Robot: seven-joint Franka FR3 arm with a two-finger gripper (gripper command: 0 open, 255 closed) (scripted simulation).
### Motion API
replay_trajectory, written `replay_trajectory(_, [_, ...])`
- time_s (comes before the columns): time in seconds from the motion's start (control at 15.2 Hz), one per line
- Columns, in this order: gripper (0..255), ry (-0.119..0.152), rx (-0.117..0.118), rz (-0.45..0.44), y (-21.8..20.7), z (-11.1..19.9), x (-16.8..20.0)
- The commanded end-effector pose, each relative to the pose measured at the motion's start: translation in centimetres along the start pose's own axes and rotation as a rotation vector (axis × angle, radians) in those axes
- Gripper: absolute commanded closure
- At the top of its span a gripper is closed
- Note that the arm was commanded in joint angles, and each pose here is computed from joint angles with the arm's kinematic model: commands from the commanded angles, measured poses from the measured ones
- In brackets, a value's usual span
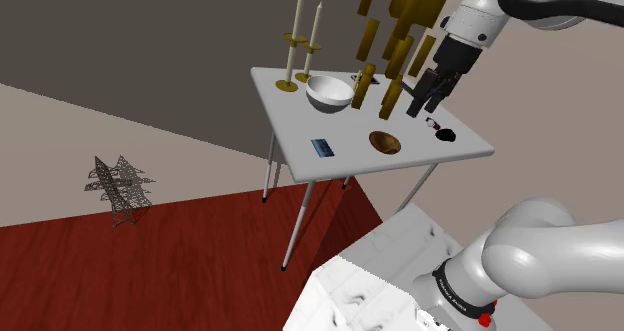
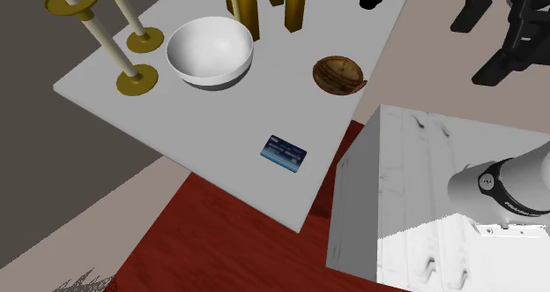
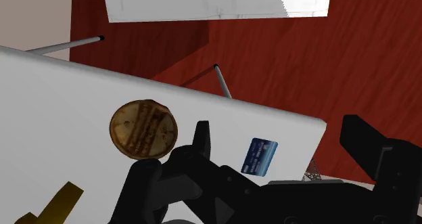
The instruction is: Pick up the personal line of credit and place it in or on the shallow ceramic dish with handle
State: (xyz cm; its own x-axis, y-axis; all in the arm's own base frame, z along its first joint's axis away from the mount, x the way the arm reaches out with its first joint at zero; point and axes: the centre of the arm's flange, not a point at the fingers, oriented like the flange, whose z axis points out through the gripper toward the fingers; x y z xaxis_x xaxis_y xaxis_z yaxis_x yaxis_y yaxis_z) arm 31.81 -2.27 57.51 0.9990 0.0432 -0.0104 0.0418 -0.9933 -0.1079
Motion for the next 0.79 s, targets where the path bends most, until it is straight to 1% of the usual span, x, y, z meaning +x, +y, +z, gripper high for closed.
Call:
replay_trajectory(0.0, [0, 0.000, 0.000, 0.000, 0.0, 0.0, 0.0])
replay_trajectory(0.33, [0, 0.135, -0.044, 0.060, -2.3, 5.6, 1.3])
replay_trajectory(0.73, [0, 0.297, -0.097, 0.132, -4.6, 12.2, 4.0])
